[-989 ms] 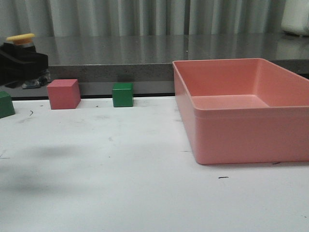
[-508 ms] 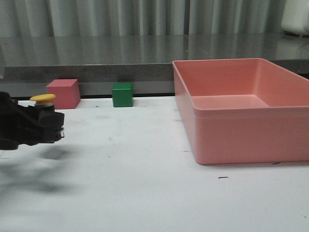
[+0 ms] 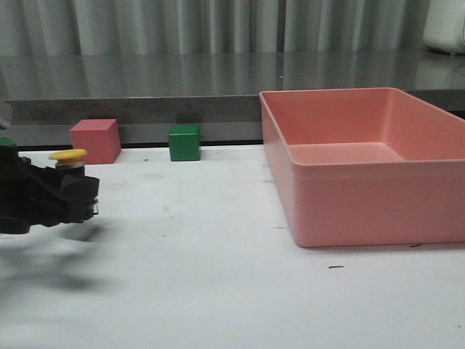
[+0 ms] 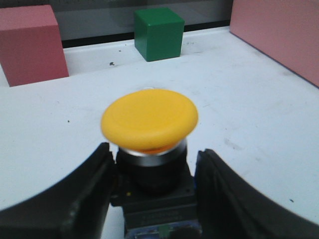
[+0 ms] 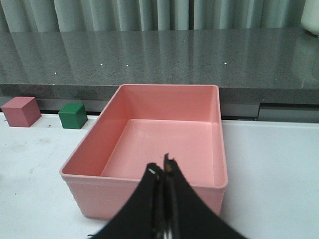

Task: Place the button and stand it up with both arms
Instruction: 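Lower the button upright onto the table with the left gripper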

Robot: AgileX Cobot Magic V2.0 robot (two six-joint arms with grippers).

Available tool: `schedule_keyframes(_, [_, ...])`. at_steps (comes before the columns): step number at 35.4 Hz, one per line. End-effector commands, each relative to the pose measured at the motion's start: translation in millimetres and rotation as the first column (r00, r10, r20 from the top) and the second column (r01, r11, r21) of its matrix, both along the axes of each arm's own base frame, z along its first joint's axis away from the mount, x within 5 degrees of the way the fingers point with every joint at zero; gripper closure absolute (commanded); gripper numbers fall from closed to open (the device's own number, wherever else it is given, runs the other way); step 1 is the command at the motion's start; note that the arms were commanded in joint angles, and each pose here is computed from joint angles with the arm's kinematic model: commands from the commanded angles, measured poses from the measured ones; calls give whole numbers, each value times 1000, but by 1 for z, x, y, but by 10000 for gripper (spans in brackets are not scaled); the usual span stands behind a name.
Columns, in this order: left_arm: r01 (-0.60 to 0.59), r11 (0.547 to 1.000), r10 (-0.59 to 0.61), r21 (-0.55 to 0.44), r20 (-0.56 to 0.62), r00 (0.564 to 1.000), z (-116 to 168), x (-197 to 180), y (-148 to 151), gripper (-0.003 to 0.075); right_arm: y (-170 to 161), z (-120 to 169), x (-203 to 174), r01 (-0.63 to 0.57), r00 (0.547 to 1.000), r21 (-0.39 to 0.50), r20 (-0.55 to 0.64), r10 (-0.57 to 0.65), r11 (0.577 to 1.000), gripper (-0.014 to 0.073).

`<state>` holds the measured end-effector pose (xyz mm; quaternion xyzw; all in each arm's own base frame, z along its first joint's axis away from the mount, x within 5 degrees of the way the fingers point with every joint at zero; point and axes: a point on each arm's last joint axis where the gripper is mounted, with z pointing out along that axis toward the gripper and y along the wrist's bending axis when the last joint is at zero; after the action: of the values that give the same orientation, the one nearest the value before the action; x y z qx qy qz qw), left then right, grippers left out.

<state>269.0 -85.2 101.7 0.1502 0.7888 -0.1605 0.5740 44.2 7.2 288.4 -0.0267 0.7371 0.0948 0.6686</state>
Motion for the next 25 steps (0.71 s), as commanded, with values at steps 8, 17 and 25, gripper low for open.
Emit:
schedule_keyframes(8, [19, 994, 5, -103, 223, 975, 25, 6, -3, 560, -1, 15, 0, 11, 995, -6, 97, -10, 1000, 666])
schedule_keyframes(17, [21, 995, 0, -98, 208, 978, 23, 4, -3, 522, -1, 15, 0, 11, 995, -6, 97, -10, 1000, 666])
schedule_keyframes(25, [20, 996, -5, -89, 167, 986, 12, -1, -2, 428, -1, 15, 0, 11, 995, -6, 97, -10, 1000, 666])
